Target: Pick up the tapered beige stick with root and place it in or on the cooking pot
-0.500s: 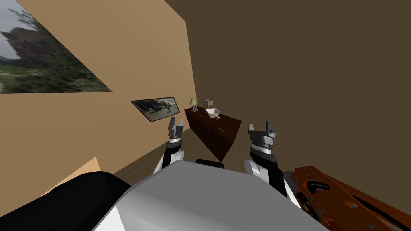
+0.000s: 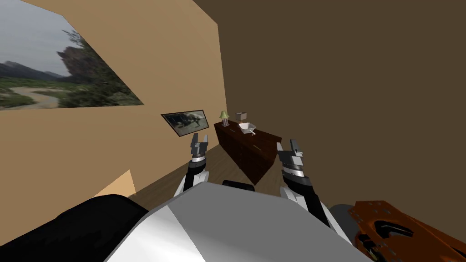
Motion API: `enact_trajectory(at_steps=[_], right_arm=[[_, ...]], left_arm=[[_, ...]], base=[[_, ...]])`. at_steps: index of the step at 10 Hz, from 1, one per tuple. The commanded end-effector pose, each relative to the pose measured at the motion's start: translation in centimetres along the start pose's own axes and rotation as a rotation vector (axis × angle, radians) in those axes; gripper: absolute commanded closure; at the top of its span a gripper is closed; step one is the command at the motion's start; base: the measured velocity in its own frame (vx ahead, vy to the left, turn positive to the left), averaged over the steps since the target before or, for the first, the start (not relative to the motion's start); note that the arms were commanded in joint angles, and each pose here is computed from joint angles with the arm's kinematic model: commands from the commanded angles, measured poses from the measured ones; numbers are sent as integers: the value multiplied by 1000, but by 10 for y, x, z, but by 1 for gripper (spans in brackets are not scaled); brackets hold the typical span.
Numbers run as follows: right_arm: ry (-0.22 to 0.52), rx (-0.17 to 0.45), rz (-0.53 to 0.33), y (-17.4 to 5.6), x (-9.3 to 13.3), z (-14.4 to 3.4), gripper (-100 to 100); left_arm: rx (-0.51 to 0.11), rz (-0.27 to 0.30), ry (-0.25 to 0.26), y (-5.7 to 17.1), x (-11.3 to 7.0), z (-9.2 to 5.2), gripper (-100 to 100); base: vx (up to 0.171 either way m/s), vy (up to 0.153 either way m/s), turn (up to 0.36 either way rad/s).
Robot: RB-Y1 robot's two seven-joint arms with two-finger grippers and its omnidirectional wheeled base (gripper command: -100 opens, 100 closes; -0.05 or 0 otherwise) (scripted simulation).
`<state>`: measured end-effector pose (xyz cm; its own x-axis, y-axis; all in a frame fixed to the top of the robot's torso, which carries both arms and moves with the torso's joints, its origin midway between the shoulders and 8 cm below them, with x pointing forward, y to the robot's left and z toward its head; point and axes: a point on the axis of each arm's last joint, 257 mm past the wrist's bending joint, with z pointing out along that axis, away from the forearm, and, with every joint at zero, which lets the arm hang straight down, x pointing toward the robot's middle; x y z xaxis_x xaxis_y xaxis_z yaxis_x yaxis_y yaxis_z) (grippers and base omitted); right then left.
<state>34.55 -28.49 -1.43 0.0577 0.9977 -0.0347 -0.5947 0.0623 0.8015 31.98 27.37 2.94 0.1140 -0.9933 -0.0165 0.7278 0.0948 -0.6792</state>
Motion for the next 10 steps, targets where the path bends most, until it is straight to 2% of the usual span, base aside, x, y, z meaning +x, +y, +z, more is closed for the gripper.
enact_trajectory(at_steps=[1, 4, 5, 7, 8, 9, 10], right_arm=[[55, 49, 2, -14, 13, -11, -100], [157, 182, 4, -54, 35, -47, -100], [166, 184, 0, -54, 35, -48, -100], [239, 298, -6, -86, 47, -84, -100], [250, 300, -10, -86, 48, -85, -100], [286, 363, -16, -102, 52, -107, -100], [296, 366, -20, -103, 52, -108, -100]], left_arm=[[0, 0, 0, 0, 0, 0, 0], [0, 0, 0, 0, 0, 0, 0], [0, 0, 0, 0, 0, 0, 0], [0, 0, 0, 0, 0, 0, 0], [0, 0, 0, 0, 0, 0, 0], [0, 0, 0, 0, 0, 0, 0], [0, 0, 0, 0, 0, 0, 0]], base=[[-49, 224, 166], [-15, 277, 180], [-6, 210, 48], [-56, 229, 184], [-17, 200, 35], [41, 187, 101], [21, 156, 63]])
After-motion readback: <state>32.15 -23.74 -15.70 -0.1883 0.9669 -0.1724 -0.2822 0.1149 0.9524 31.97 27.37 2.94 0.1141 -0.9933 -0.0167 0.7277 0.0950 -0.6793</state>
